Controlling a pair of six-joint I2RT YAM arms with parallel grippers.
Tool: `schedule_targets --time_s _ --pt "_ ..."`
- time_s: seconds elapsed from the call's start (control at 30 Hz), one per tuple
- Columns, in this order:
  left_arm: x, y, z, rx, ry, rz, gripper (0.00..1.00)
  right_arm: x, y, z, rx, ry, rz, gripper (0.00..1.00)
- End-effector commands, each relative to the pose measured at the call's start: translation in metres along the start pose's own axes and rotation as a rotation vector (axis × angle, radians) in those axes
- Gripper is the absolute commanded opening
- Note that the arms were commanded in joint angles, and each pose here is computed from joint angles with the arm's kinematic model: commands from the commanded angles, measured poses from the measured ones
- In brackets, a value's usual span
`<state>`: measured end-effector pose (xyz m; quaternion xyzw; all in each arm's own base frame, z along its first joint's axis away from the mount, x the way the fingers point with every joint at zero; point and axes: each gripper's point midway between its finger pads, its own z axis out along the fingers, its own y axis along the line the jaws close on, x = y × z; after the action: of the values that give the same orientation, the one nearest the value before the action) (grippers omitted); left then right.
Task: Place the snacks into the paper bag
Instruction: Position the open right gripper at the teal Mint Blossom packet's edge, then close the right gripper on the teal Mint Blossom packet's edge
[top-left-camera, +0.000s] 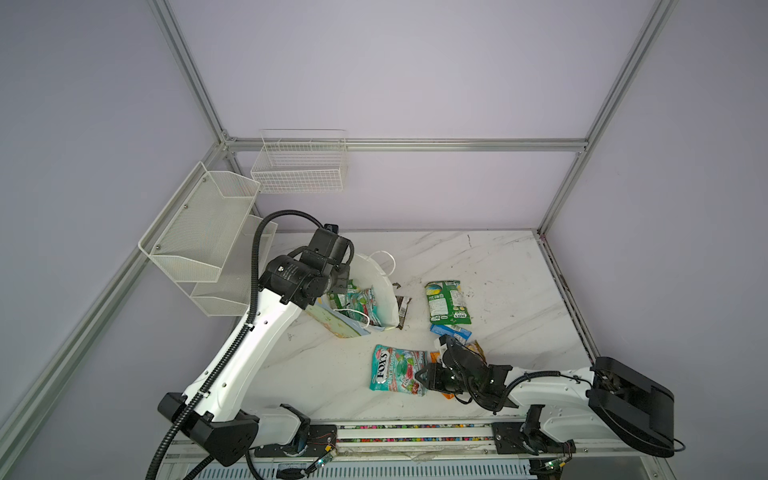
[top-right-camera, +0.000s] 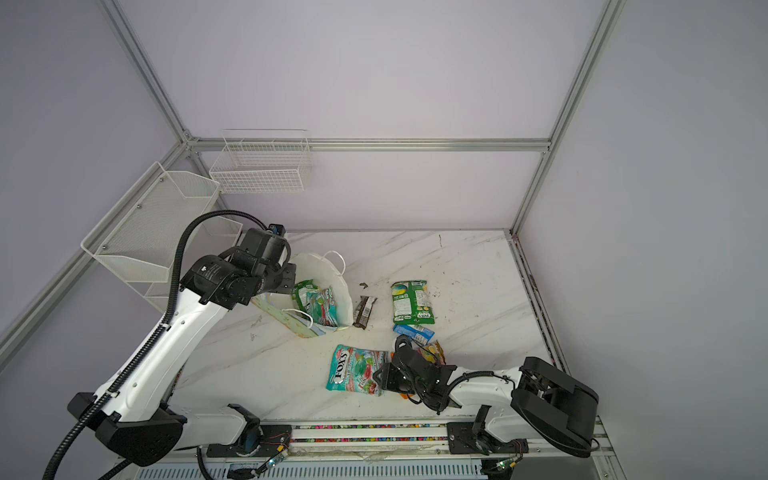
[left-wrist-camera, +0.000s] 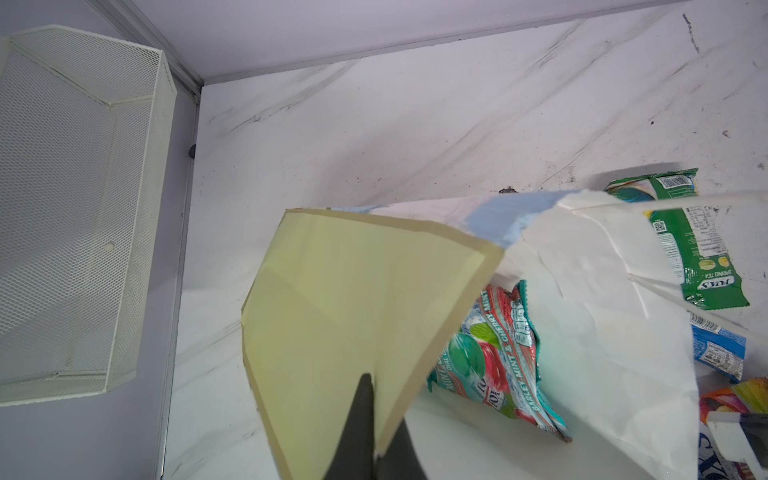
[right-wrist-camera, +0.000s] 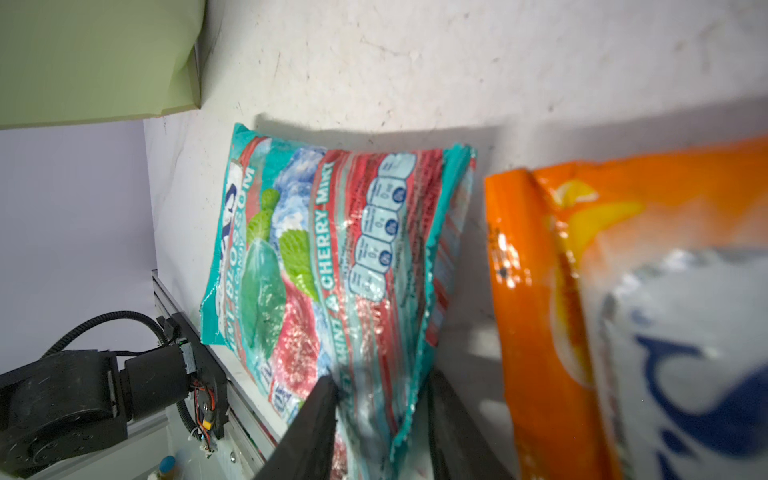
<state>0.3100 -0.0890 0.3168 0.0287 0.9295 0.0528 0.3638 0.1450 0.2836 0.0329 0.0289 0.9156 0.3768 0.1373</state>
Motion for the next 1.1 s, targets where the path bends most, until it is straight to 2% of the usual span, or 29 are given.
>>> schedule_targets --time_s 0.0,0.17,0.6,1.07 --pt "0.010 -0.001 0.001 0.004 0.017 0.001 0.00 0.004 -0.013 0.002 0.050 0.018 0.014 0.29" --pt "0.010 -0.002 0.003 0.006 0.020 0.003 0.00 0.001 -0.012 0.000 0.062 0.009 0.017 0.16" --pt "0.007 -0.001 0.002 0.005 0.010 0.003 0.00 -0.009 0.002 -0.002 0.077 -0.009 -0.058 0.00" --pt "0.007 -0.002 0.001 0.007 0.010 0.004 0.00 -0.025 0.025 -0.024 0.028 -0.083 -0.112 0.00"
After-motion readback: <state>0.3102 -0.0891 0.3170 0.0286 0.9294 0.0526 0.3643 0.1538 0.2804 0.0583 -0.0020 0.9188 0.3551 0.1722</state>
